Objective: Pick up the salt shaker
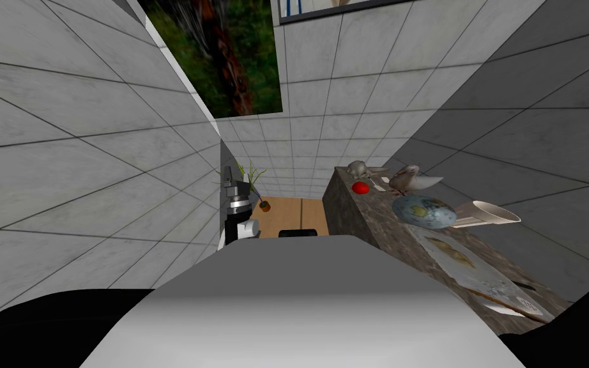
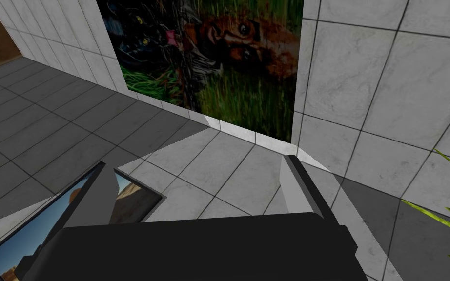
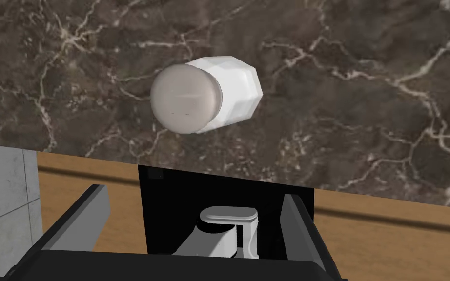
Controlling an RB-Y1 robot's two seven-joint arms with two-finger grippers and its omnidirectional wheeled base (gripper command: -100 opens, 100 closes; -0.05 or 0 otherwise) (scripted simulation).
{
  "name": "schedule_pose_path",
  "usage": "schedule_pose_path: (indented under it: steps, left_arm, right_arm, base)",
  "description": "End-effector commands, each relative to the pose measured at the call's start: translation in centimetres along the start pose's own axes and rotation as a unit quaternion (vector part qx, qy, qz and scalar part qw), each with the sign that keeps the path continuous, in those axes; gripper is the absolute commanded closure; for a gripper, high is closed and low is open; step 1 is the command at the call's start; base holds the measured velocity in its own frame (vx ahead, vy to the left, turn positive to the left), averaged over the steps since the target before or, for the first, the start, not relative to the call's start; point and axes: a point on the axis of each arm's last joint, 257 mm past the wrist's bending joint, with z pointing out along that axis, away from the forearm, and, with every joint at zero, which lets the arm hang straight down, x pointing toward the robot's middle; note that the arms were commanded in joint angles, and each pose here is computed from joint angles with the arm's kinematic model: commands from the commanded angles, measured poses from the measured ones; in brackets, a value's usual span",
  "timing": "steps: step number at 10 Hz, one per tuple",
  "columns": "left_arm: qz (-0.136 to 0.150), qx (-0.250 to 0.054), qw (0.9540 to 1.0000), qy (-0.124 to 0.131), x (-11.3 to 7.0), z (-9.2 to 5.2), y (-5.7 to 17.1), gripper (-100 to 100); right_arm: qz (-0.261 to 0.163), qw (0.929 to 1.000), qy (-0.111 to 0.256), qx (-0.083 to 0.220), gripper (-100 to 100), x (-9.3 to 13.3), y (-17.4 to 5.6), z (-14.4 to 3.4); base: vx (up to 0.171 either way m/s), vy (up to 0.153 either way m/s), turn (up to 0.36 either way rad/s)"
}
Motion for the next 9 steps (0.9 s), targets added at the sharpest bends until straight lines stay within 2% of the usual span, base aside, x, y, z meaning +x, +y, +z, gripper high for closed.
schedule_pose_path:
  steps: [1,4,5,8,9]
  left_arm:
    - [0.0,0.0,1.0,0.0,0.0,0.0,0.0,0]
    - [0.0,0.0,1.0,0.0,0.0,0.0,0.0,0]
    - [0.0,0.0,1.0,0.0,0.0,0.0,0.0,0]
    - [0.0,0.0,1.0,0.0,0.0,0.0,0.0,0]
    - [0.0,0.0,1.0,0.0,0.0,0.0,0.0,0]
  right_arm:
    - [-0.006,0.9999,-0.001,-0.008,-100,0.0,0.4,-0.3]
    - [-0.016,0.9997,0.001,-0.016,-100,0.3,1.0,-0.7]
    - [-0.027,0.9993,0.006,-0.027,-100,0.6,1.8,-1.4]
    - [-0.028,0.9993,0.008,-0.024,-100,0.7,1.6,-1.3]
    - [-0.028,0.9993,0.007,-0.025,0,0.7,1.6,-1.3]
  base:
    - [0.029,-0.088,0.006]
    - [0.017,-0.039,0.009]
    - [0.016,-0.041,0.02]
    - [0.016,-0.038,0.008]
    - [0.0,0.0,0.0]
